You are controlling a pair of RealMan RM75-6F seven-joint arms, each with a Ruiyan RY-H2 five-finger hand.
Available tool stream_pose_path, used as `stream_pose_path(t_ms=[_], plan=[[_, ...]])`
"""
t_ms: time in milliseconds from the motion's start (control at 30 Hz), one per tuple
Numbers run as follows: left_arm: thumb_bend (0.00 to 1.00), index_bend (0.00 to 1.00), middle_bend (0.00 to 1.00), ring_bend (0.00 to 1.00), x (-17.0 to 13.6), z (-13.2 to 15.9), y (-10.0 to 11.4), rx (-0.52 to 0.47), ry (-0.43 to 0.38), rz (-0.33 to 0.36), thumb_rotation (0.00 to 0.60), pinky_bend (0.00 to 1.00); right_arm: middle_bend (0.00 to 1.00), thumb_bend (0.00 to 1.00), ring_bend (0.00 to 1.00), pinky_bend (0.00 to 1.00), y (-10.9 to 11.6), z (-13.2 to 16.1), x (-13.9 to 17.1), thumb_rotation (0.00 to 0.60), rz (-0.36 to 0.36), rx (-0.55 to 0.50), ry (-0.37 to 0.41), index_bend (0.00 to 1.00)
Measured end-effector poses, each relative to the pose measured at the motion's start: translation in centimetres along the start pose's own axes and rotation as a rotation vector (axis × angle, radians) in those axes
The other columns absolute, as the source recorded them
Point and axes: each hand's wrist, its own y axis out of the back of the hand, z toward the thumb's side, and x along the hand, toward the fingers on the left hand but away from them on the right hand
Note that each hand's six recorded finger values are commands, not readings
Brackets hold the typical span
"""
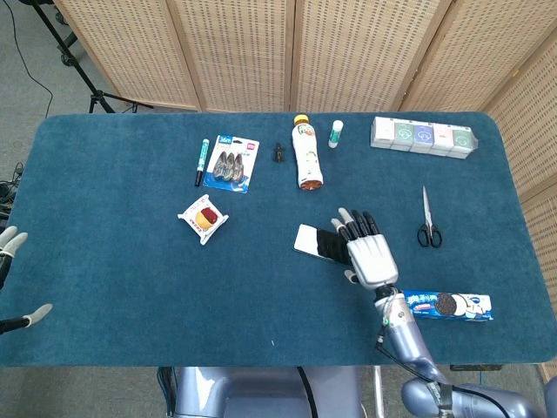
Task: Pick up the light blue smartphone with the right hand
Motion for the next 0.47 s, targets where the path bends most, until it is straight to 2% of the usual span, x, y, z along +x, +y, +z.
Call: stream_pose_path(t_ms=[167, 267, 467], plan=[[0.0, 0.0, 0.0, 0.0, -0.4, 0.2, -0.5, 0.02, -0.001, 0.007, 0.6, 0.0, 0.0, 0.0, 0.0, 0.03, 1.1, -3.2, 4.8, 0.6, -0.079, -0.008, 0.023, 0.1], [0.0, 0.0, 0.0, 0.0, -0.7, 0.0, -0.7, 0.019, 0.003, 0.02, 0.6, 0.0, 0.0, 0.0, 0.0, 0.03, 1.3, -5.6, 7.6, 0.6, -0.11, -0.017, -0.001, 0.1], [0.0, 0.0, 0.0, 0.0, -1.1, -0.6, -0.9, 0.027, 0.024, 0.029, 0.6, 0.0, 0.0, 0.0, 0.0, 0.01, 1.6, -9.4, 11.6, 0.6, -0.112, 0.015, -0.048, 0.1]])
